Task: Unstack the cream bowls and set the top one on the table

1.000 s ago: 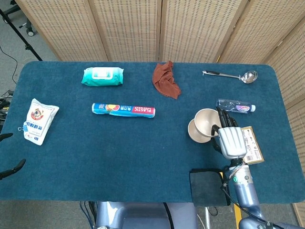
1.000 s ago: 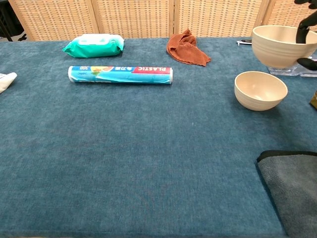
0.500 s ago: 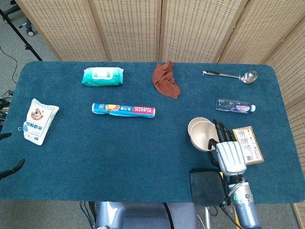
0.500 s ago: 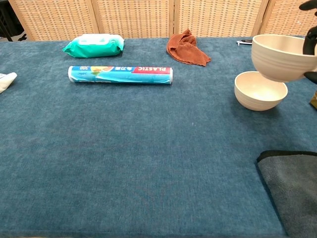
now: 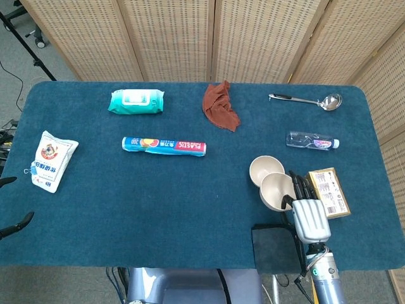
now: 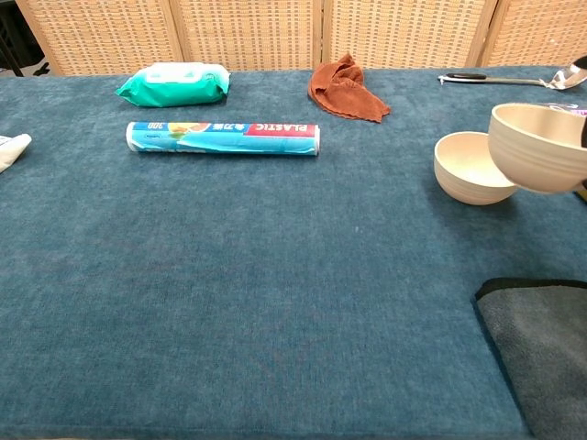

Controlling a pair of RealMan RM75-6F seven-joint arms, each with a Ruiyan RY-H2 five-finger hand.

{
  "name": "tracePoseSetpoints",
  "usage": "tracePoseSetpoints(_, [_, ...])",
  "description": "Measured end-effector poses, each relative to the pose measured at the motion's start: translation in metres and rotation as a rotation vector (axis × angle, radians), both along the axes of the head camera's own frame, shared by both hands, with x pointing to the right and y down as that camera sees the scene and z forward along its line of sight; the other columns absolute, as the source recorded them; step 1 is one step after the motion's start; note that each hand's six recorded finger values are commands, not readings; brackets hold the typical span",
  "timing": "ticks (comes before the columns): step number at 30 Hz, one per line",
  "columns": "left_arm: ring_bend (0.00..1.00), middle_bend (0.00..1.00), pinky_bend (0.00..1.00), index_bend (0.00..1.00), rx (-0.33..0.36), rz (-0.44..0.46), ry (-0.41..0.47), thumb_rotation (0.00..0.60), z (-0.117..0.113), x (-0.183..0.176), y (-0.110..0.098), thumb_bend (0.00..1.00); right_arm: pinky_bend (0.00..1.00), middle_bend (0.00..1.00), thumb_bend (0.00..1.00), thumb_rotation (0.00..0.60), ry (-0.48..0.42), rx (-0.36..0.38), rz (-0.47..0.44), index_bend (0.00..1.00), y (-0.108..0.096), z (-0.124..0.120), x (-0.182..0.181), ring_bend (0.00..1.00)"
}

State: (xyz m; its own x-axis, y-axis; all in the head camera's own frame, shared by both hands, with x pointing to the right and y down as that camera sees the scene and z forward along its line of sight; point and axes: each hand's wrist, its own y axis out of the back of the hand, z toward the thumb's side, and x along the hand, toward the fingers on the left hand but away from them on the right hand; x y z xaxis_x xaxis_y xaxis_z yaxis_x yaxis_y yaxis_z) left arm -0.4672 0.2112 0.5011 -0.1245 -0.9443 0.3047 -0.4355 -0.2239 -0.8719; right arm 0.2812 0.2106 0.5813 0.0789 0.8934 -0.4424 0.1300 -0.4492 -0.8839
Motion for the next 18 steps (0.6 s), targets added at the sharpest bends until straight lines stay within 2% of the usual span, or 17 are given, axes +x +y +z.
tracePoseSetpoints(7, [0.00, 0.00, 0.05, 0.26, 0.002, 0.003, 0.000, 0.600, -0.001, 0.001, 0.001, 0.18, 0.21, 0.00, 0.39, 0.600, -0.024, -0.031, -0.011, 0.61, 0.011, 0.008, -0.008, 0.00])
tracePoseSetpoints(18, [0.00, 0.00, 0.05, 0.26, 0.013, 0.004, 0.005, 0.600, -0.004, 0.001, 0.001, 0.18, 0.21, 0.00, 0.39, 0.600, -0.056, -0.053, -0.014, 0.62, 0.018, 0.022, -0.021, 0.00])
